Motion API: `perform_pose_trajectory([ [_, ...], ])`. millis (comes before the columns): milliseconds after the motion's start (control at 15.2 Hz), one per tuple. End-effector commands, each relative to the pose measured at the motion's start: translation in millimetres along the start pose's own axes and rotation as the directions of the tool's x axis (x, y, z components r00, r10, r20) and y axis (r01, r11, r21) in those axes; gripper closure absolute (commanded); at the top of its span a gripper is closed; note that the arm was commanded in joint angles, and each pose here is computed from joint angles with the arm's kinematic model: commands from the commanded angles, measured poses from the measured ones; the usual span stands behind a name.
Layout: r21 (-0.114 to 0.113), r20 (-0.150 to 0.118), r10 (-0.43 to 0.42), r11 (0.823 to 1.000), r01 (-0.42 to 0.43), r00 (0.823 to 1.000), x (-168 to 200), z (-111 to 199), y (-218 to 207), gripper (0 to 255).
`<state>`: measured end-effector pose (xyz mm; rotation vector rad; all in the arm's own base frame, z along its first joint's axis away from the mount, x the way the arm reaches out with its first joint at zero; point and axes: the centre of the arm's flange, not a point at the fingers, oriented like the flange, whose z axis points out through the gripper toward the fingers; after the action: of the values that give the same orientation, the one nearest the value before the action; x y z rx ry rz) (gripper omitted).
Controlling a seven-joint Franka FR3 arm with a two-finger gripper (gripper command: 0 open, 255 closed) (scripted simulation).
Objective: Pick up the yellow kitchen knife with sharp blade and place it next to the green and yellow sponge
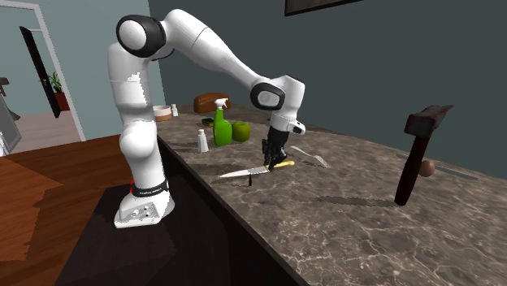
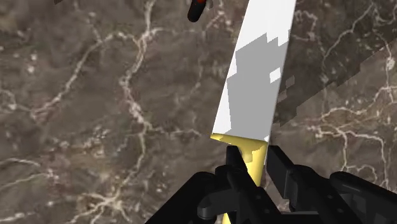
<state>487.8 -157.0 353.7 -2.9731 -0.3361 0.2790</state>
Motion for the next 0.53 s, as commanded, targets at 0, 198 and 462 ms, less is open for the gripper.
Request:
perform_pose_trajectory([
  [0, 0.000, 0.001, 0.000, 1.000, 0.000, 1.000, -2.2, -9.6, -2.3, 255],
  [198, 0.000, 0.001, 0.000, 1.000, 0.000, 1.000, -4.9, -25.0, -4.7, 255],
  [462, 0.000, 0.001, 0.000, 1.000, 0.000, 1.000, -8.4, -45.6, -8.0, 255],
])
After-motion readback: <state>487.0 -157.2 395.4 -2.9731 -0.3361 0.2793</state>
